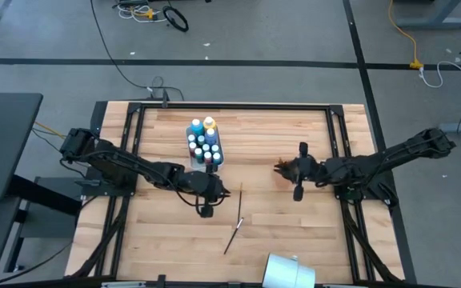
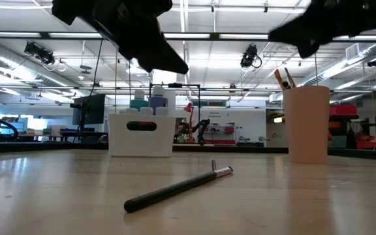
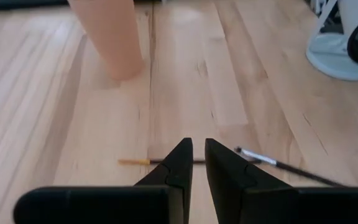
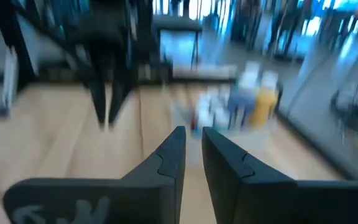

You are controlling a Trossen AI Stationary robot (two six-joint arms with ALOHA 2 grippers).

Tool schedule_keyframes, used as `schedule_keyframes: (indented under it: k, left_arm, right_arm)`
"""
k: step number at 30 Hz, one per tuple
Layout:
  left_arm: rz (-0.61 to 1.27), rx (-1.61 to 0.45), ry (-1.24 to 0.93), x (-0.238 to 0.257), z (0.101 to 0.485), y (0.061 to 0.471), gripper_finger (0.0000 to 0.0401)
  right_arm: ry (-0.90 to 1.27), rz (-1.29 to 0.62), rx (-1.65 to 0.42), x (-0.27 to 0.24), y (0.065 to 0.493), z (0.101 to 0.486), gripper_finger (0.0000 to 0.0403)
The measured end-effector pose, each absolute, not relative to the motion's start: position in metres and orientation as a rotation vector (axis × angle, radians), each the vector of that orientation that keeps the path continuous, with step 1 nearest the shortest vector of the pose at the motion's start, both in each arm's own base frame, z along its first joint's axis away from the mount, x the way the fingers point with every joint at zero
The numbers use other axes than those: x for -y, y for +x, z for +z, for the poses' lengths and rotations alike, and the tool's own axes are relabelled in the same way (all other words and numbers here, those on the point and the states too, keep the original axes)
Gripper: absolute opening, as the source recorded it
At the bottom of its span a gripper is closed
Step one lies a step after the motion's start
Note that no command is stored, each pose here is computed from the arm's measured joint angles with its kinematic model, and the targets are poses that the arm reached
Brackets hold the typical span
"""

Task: Pick & Place Paint Supplies
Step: Put the silver paint brush into the orange cup

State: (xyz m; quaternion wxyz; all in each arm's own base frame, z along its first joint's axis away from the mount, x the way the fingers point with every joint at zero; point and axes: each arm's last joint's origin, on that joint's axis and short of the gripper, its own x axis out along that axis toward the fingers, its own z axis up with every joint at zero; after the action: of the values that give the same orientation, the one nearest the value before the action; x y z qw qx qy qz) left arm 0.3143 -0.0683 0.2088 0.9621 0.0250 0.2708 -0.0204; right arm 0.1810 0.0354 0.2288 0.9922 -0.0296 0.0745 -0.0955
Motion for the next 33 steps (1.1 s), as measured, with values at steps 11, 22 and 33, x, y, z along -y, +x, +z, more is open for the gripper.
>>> schedule_keyframes:
  k: [11,22,33]
  left_arm:
    - [-0.145,-0.469,0.071,0.091,0.216,0.313,0.005]
    - [-0.209,-0.373,-0.1,0.129,0.226,0.304,0.005]
    - [-0.162,-0.357,-0.203,0.15,0.226,0.295,0.009]
  right_arm:
    - [-0.034,-0.011,0.2,-0.042,0.187,0.26,0.0059]
    - [-0.04,0.028,0.248,-0.046,0.198,0.256,0.0059]
    - [0.015,0.04,0.267,-0.048,0.2,0.256,0.0059]
